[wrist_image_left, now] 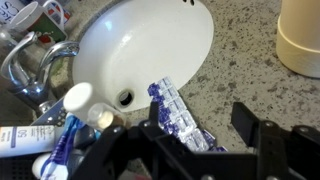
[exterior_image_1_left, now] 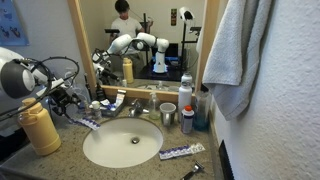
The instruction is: Move the object from the right edge of the sink to the left edge
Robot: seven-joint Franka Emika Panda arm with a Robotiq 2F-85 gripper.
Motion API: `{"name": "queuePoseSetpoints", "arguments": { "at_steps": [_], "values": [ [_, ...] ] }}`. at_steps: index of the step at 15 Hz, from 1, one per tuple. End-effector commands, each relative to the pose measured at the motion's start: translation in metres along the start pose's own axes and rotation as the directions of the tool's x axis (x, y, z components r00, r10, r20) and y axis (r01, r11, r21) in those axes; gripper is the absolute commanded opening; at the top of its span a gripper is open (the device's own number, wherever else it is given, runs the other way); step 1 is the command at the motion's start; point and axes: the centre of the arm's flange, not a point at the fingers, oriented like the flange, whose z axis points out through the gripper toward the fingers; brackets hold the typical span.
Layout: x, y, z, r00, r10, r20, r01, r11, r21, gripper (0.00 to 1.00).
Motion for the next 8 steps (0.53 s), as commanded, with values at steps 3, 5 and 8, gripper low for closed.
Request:
{"name": "queuePoseSetpoints", "arguments": {
  "at_steps": [3,5,8],
  "values": [
    [0.002,0.018,-0.027,0.999,-0.022,0.033,0.022,1.0,-0.02,1.0],
    [-0.005,0.025,-0.036,0.998,-0.025,0.049,0.026,0.999,-0.032,1.0],
    [-0.016,0.033,-0.046,0.997,-0.027,0.069,0.029,0.999,-0.036,1.0]
  ]
}}
